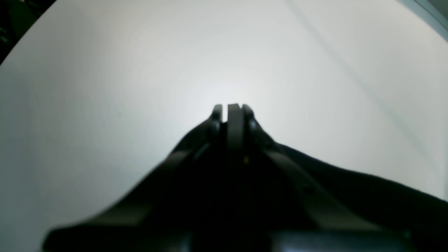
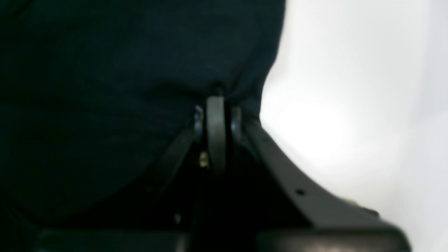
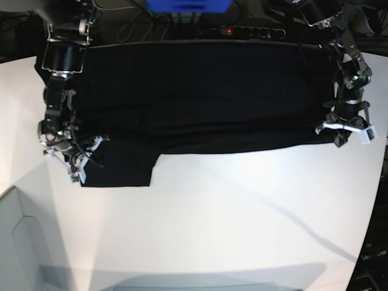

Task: Fold the T-shirt properly
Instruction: 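Pull the folded layers toward the arms and lay them flat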

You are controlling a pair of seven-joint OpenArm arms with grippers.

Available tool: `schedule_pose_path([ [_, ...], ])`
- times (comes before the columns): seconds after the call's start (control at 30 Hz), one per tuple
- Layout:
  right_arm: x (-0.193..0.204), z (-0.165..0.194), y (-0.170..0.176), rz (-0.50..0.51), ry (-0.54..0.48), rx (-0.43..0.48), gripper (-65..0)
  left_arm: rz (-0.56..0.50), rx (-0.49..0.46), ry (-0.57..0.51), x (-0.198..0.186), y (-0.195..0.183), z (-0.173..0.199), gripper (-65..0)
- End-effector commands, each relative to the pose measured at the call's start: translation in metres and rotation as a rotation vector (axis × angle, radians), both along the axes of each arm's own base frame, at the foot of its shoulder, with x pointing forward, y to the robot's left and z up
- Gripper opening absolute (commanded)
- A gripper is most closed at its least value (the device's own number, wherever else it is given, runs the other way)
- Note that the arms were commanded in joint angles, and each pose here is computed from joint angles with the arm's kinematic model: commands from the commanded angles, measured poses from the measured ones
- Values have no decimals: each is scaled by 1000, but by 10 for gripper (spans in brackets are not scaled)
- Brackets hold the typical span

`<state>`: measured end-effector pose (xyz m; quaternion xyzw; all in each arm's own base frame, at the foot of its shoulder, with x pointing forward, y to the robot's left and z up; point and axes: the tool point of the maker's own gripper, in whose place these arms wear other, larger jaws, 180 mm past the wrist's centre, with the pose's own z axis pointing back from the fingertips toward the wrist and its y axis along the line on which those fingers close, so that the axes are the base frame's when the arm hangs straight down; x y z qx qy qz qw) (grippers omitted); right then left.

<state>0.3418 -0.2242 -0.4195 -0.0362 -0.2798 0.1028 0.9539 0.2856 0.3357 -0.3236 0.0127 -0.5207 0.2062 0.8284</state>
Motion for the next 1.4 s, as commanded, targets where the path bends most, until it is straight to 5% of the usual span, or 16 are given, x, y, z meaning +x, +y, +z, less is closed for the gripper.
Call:
schedule_pose_path([
  [0.0, 4, 14, -11, 5, -26, -44, -650, 2, 29, -53, 6, 6, 17, -650],
  [0.27, 15, 102, 0, 60, -280, -125, -650, 3, 33, -66, 9, 6, 22, -650],
  [0.5, -10, 144, 16, 107, -400, -168, -650, 10, 62, -108, 7, 9, 41, -650],
  [0.87, -65, 102, 21, 136, -268, -157, -650, 15, 111, -135, -7, 12, 61, -650],
  [1.37, -153, 51, 44, 382, -104, -86, -650, -15, 154, 25, -52, 14, 30, -650],
])
